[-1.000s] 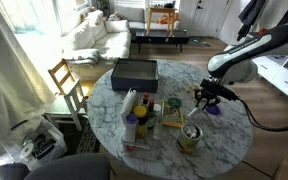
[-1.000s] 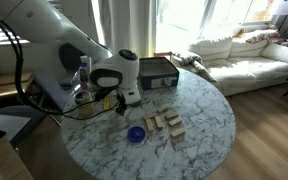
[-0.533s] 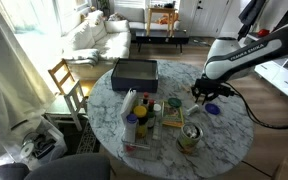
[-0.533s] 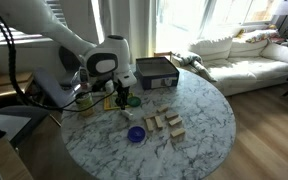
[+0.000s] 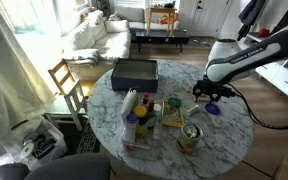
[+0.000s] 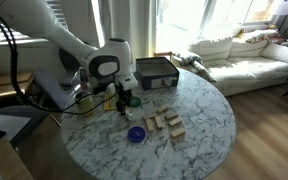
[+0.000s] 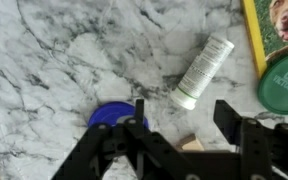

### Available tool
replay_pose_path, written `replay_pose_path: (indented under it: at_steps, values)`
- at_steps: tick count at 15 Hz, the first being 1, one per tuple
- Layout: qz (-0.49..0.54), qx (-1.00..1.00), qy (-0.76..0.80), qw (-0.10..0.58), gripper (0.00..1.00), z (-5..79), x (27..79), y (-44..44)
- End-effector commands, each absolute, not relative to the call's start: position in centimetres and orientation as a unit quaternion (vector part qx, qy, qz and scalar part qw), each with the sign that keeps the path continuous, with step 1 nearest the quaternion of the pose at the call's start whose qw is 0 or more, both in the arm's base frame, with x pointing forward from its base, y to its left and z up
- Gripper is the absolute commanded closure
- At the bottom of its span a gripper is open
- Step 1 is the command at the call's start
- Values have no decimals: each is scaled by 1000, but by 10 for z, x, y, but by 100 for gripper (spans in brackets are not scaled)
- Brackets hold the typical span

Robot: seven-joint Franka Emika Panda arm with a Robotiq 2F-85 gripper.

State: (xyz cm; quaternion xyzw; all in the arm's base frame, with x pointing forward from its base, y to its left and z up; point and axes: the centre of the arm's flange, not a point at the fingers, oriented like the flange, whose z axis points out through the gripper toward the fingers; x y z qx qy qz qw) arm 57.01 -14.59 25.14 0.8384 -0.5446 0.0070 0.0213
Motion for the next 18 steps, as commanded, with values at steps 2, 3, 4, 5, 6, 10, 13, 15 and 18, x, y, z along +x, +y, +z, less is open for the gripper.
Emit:
replay_pose_path:
  at_steps: [2, 3, 4, 5, 6, 10, 13, 15, 18]
  values:
    - [-30, 817, -573, -54, 0, 226, 568, -172]
    - [-38, 811, -579, -69, 0, 221, 568, -174]
    - [-46, 806, -584, -83, 0, 213, 567, -177]
    - [-49, 803, -587, -94, 4, 209, 567, -177]
    - [-55, 797, -591, -109, 8, 203, 566, -181]
    - [-62, 775, -610, -156, 14, 191, 565, -191]
    - [-56, 764, -620, -168, 7, 186, 562, -204]
    - [-56, 760, -624, -172, 8, 182, 561, -209]
    - [-61, 758, -625, -174, 40, 175, 561, -212]
